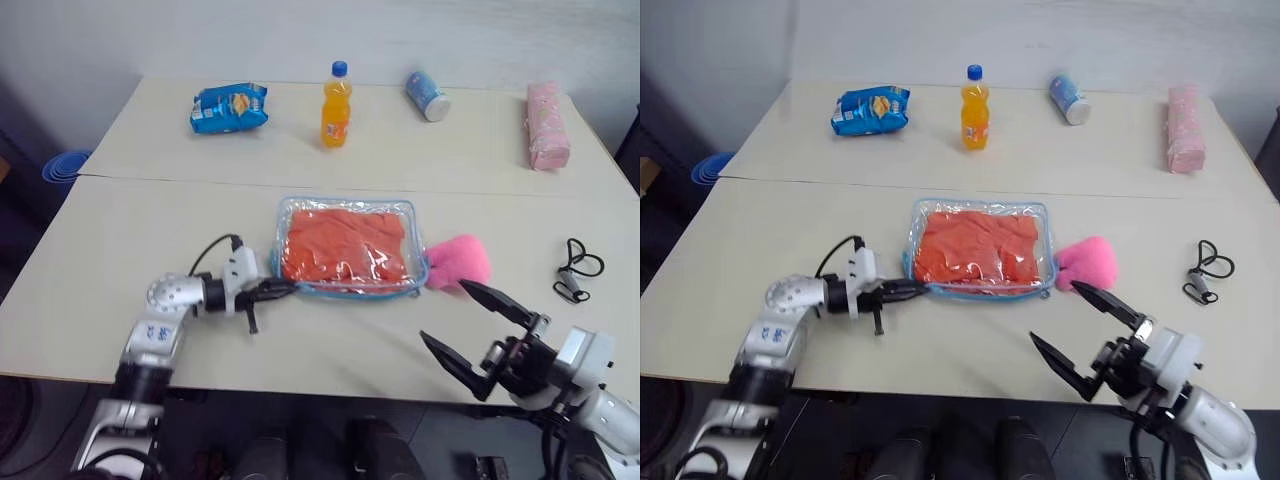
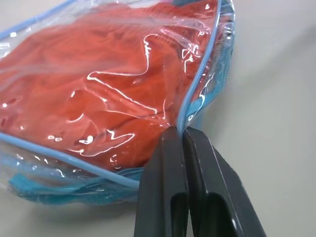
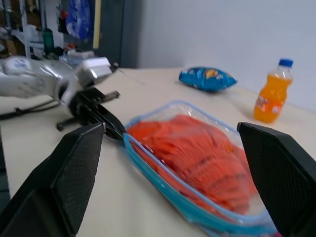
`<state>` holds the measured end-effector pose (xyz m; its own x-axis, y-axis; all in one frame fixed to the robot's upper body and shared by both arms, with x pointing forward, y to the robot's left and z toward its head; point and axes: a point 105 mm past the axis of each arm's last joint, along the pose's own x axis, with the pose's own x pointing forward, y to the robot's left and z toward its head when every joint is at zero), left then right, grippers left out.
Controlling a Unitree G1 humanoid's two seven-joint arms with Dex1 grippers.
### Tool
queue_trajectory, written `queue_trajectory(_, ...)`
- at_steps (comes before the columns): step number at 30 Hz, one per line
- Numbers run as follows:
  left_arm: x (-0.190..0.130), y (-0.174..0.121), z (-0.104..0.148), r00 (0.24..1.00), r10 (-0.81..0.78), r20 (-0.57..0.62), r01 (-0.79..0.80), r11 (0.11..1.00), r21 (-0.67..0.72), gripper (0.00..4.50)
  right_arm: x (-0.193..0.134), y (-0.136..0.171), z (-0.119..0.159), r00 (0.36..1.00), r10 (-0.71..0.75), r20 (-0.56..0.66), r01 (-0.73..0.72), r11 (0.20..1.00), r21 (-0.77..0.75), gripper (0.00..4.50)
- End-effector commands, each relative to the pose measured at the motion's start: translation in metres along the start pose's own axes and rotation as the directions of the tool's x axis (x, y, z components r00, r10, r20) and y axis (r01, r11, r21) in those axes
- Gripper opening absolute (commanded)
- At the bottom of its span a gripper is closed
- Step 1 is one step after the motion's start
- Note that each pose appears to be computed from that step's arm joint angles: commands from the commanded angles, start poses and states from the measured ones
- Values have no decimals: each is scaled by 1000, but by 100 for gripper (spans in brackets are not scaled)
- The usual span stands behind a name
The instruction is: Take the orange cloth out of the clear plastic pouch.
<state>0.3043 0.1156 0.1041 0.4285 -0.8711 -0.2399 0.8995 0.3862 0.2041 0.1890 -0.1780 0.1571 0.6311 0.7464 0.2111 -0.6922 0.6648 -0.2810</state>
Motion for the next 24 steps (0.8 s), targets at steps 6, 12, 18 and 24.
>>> queue_trajectory(6,1,-28,17,996,85,-37,-86,996,-26,3,-29,-9,-7,997,-18,-71,19,1000,11,450)
queue_trajectory(12,-3,-17,15,998,56,-32,-55,998,26,159,-36,-16,-20,989,-8,-150,11,1000,21,450)
queue_trajectory(18,-11,-11,21,999,-36,6,36,999,40,340,-27,-48,-20,975,-91,-202,96,995,14,450)
queue_trajectory(24,-49,5,12,997,-70,-32,73,993,94,436,-9,-109,-40,898,-244,-366,296,951,90,450)
